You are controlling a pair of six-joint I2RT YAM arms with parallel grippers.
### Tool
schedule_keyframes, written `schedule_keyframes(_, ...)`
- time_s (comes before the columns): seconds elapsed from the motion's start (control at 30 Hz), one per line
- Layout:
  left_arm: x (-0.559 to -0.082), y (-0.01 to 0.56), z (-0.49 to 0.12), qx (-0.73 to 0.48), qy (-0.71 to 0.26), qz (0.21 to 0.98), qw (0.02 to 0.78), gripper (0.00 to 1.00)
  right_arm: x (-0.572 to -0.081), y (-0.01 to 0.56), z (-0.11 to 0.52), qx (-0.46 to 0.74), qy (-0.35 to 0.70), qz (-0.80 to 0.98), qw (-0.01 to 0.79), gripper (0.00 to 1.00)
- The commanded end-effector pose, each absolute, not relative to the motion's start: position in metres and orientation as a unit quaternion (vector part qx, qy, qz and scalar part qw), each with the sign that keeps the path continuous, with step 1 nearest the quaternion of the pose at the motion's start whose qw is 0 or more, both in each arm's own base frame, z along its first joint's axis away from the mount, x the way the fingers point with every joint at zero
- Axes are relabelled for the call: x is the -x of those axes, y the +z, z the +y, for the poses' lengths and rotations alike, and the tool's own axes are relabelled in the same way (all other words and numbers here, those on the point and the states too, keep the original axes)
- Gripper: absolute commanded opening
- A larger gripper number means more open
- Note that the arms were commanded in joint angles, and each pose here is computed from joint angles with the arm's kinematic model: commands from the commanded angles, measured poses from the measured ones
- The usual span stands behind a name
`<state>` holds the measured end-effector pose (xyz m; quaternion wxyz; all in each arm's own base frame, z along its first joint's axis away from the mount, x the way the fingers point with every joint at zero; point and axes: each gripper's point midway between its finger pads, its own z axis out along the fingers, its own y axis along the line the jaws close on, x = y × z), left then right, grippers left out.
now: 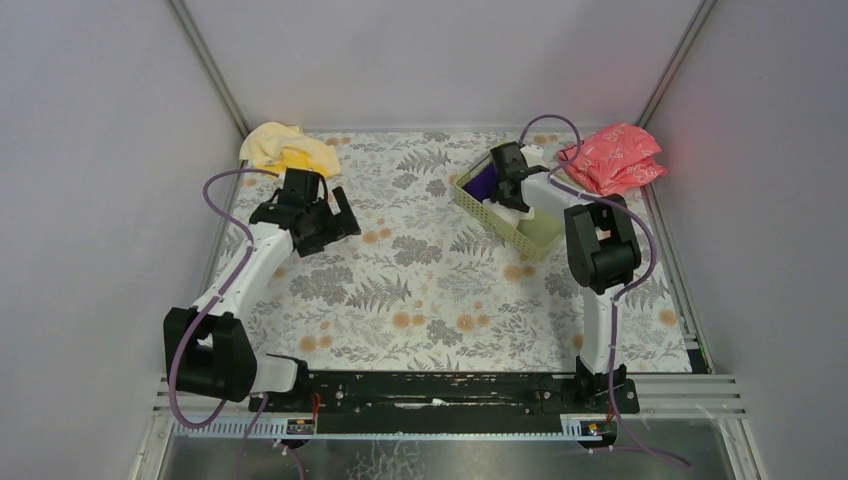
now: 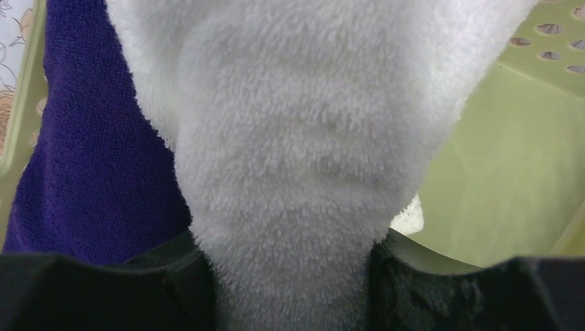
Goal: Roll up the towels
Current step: Place the towel in the bin.
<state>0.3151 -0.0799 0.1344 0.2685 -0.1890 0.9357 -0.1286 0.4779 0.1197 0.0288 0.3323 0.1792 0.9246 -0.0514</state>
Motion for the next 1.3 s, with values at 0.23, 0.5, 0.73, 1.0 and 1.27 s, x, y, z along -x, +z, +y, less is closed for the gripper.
schedule_keyframes(0.23,-0.321,0.151,-0.071,0.188,-0.129,0.923,0.309,1.00,-0.474,0.076,0.114,-0.197,-0.031,0.918,0.343,0.59)
schedule_keyframes(0.5,-0.321,0.153,-0.067,0.190,-0.127,0.921,0.316,1.00,-0.470,0.104,0.114,-0.199,-0.007,0.908,0.369,0.80)
schedule_keyframes(0.73,-0.319,0.151,-0.062,0.196,-0.115,0.920,0.319,1.00,-0.460,0.118,0.118,-0.184,0.023,0.909,0.374,0.91)
schedule_keyframes(1.0,-0.317,0.144,-0.062,0.198,-0.113,0.923,0.310,1.00,-0.432,0.101,0.122,-0.182,0.088,0.909,0.364,0.91)
schedule_keyframes(1.27,-0.319,0.136,-0.062,0.202,-0.109,0.926,0.299,1.00,-0.463,0.076,0.153,-0.161,0.144,0.910,0.355,0.85)
